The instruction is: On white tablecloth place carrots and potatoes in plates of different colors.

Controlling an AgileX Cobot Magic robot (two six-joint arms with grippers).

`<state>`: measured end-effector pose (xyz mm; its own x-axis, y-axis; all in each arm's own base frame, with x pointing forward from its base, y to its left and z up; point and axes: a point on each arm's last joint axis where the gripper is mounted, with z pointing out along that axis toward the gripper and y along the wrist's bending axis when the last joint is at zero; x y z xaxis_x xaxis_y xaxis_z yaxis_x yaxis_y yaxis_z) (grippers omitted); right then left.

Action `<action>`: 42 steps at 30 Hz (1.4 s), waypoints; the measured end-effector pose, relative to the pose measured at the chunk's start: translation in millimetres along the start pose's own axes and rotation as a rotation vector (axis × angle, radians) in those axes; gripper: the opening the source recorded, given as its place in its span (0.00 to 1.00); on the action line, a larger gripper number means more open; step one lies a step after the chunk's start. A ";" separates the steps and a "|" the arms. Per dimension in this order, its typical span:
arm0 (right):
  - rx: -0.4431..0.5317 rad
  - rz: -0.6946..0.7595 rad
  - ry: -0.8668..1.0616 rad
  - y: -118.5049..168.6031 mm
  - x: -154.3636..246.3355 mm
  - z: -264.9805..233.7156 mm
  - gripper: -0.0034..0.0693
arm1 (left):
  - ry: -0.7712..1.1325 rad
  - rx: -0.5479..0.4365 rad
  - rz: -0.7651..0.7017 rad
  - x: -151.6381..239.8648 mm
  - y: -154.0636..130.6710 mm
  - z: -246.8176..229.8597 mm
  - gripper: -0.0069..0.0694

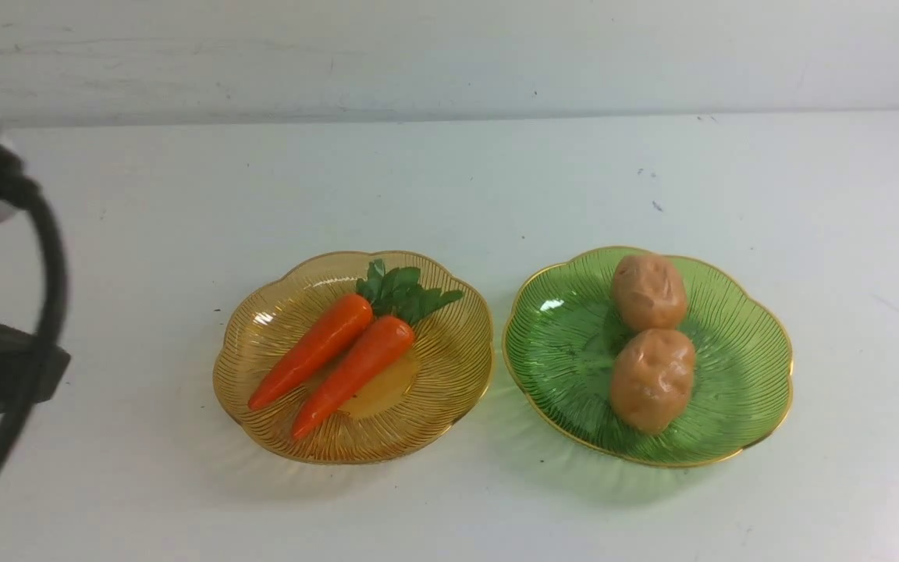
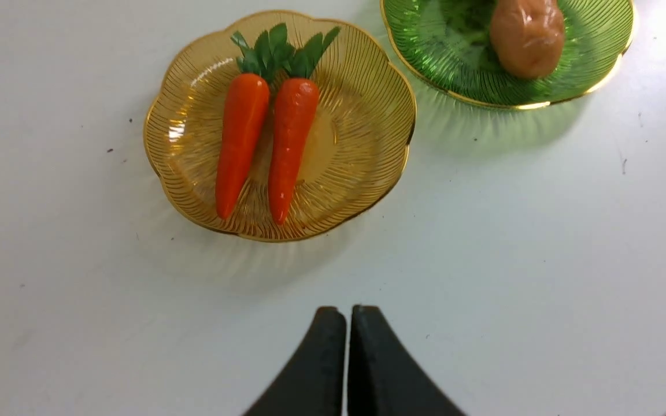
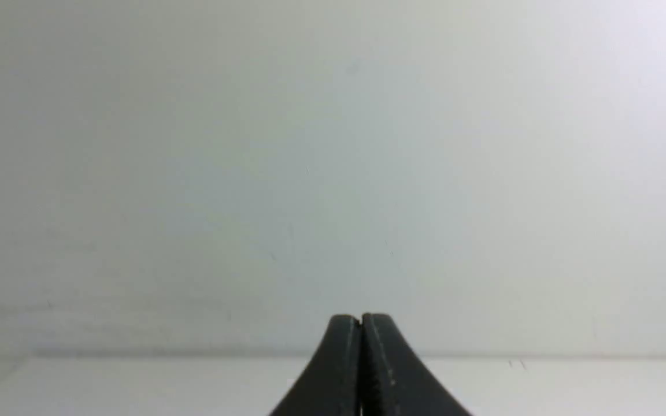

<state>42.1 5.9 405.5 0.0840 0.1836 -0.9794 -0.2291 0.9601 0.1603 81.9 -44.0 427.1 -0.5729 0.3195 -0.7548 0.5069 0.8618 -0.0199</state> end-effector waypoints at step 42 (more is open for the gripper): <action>-0.073 -0.055 -0.289 -8.7 60.1 -43.5 0.03 | -0.673 -0.085 -0.196 145.7 -6.0 5.3 0.09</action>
<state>6.9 -0.6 339.8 0.3686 0.1943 -0.9090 -0.2847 0.9545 0.0886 -1.2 -4.7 313.8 -0.1117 -0.1339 -0.9847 0.3678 0.9149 -0.1662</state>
